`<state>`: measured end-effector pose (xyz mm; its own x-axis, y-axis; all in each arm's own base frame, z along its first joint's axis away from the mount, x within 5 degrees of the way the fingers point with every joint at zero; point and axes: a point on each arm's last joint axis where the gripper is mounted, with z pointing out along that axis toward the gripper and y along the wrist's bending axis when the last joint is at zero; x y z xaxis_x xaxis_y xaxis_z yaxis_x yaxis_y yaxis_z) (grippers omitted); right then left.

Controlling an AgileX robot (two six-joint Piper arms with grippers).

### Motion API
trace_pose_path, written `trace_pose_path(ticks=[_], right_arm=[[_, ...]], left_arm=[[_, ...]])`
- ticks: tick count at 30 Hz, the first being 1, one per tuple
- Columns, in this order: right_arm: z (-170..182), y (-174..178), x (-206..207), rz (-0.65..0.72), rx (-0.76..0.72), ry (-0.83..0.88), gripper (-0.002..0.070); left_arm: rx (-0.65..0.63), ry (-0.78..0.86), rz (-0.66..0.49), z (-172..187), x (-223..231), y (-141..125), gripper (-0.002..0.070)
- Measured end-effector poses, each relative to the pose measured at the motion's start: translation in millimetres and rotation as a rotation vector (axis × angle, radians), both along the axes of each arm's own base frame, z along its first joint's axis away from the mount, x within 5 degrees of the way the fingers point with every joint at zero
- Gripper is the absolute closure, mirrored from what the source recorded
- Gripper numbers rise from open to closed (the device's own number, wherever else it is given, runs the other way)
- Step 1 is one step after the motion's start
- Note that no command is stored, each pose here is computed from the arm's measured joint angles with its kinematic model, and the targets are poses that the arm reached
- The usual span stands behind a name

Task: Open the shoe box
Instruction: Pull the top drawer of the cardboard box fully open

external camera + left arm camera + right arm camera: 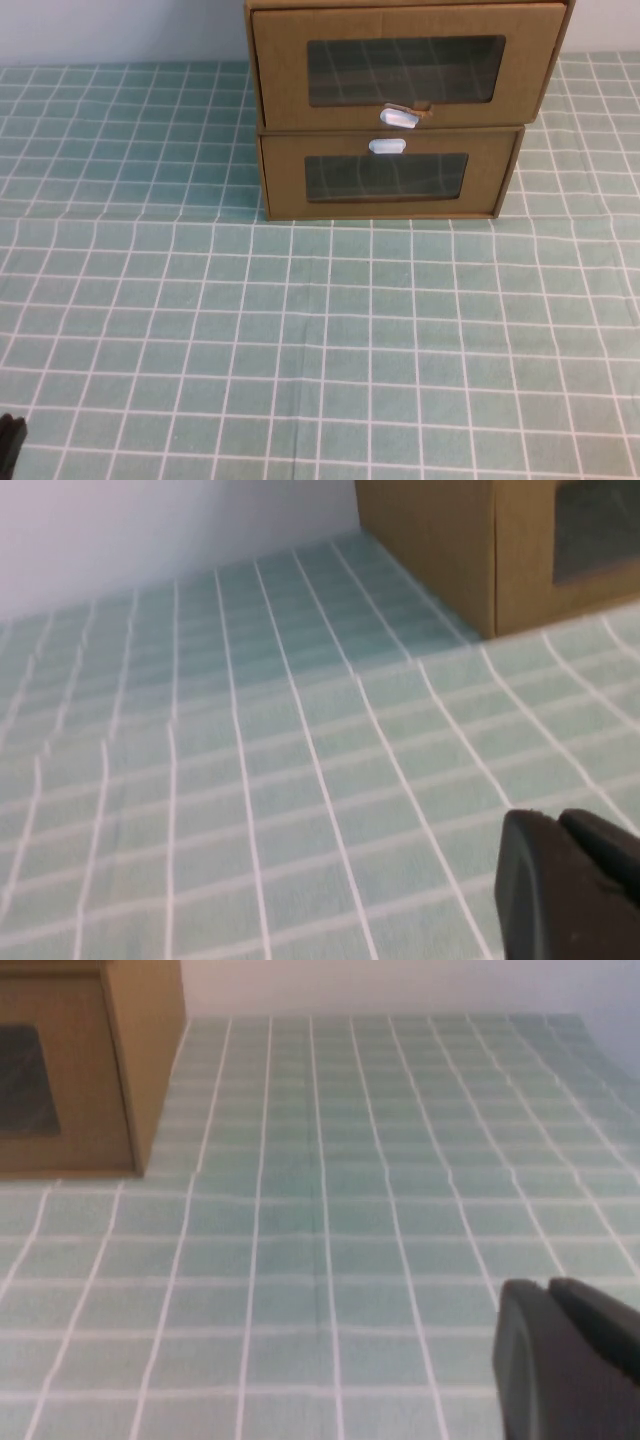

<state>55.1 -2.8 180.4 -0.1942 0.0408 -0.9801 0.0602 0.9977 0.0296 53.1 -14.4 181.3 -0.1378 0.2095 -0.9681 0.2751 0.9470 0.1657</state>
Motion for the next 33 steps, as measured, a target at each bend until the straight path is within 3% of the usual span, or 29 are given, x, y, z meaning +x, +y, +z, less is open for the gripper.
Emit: trace_pose_path(ticks=[7,14,20,26,33], right_arm=[[36.4,-0.7,-0.2,-0.008,-0.024,-0.404,0.069],[70.1,-0.5,-14.8,-0.016,-0.047,-0.81,0.069],[79.0,-0.2,-22.6,-0.018,-0.055,-0.939,0.069],[81.1,-0.4,-24.6,-0.02,-0.053,-0.97,0.069],[99.3,0.2,-44.7,0.009,0.016,-1.249,0.069]], left_arm=[[-0.053,-0.222,0.02,20.6,2.0,1.4,0.068],[-0.143,-0.546,0.047,50.4,-3.5,5.3,0.068],[-0.279,-0.776,0.05,70.6,-14.0,9.6,0.068],[-0.303,-0.831,0.05,74.9,-17.1,10.7,0.068],[-0.512,-1.161,0.054,103.3,-42.1,22.7,0.068]])
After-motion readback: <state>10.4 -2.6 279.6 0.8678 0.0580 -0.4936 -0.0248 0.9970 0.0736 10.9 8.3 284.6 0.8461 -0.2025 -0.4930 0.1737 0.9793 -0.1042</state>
